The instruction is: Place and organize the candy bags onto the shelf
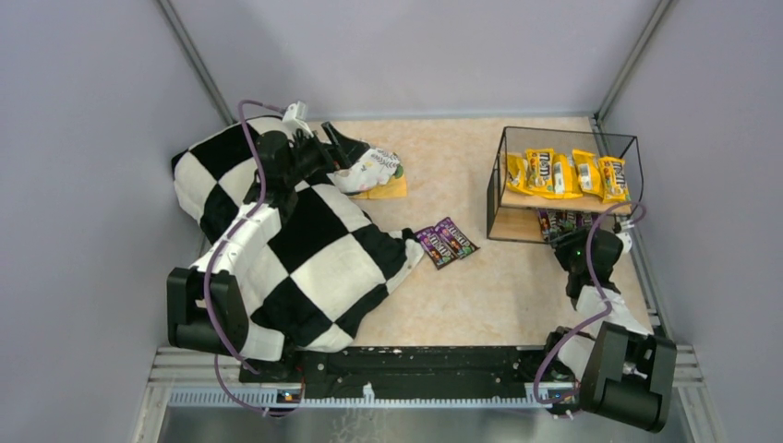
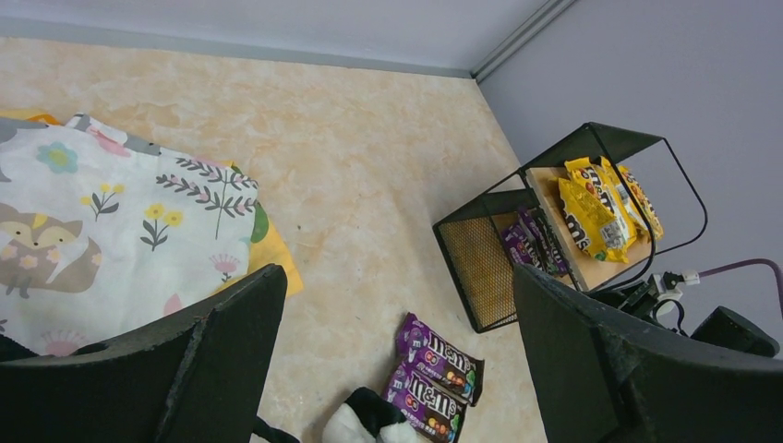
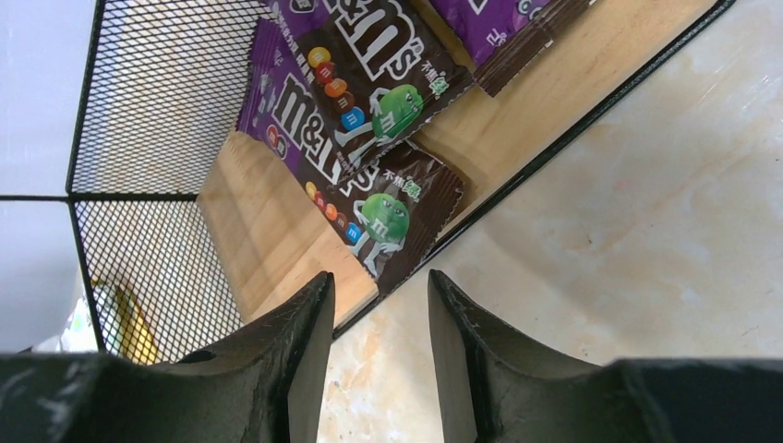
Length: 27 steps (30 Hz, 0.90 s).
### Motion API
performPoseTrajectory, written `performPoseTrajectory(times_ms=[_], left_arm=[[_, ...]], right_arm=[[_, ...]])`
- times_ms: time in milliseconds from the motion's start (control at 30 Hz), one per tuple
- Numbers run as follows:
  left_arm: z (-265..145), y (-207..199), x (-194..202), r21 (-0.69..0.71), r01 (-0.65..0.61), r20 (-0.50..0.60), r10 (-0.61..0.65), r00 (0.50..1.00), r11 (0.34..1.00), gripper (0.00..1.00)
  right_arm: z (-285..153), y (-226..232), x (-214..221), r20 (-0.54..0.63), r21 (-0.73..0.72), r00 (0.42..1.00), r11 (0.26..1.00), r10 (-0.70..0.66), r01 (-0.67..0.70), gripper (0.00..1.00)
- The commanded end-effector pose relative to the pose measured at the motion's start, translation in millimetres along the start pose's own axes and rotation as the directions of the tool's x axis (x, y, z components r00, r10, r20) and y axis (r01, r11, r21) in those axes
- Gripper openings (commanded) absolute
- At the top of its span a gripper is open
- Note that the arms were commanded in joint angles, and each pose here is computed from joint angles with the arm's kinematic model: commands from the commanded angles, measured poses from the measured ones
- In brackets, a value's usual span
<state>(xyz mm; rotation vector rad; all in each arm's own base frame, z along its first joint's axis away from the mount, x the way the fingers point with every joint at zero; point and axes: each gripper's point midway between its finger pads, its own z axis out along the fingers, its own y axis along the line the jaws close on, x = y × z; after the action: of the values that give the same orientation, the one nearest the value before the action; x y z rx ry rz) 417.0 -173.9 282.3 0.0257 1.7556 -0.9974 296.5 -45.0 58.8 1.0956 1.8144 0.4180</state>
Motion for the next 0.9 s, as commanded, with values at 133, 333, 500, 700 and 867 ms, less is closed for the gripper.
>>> performPoseTrajectory(times_ms=[133, 333, 500, 700, 867], left_arm=[[3, -6, -12, 0.022, -0.036, 0.034, 0.036, 0.999, 0.999, 0.98], [3, -5, -11, 0.022, -0.033, 0.03, 0.032, 0.999, 0.999, 0.98], [4, -5, -11, 0.021, -0.032, 0.03, 0.032, 0.999, 0.999, 0.99], [4, -6, -11, 0.022, -0.032, 0.031, 0.032, 0.999, 0.999, 0.98], [4, -5, -11, 0.021, -0.032, 0.031, 0.032, 0.999, 0.999, 0.98]], right_arm=[[10, 10, -23, 0.085, -0.026, 0.996, 0.999, 0.037, -0.035, 0.38], [15, 18, -21, 0.067, -0.077, 0.996, 0.996, 0.056, -0.051, 0.25], [16, 28, -18, 0.049, -0.13, 0.995, 0.988, 0.089, -0.082, 0.15], [17, 31, -20, 0.06, -0.143, 0.992, 0.984, 0.115, -0.106, 0.14], [21, 31, -17, 0.04, -0.142, 0.991, 0.983, 0.127, -0.12, 0.13]])
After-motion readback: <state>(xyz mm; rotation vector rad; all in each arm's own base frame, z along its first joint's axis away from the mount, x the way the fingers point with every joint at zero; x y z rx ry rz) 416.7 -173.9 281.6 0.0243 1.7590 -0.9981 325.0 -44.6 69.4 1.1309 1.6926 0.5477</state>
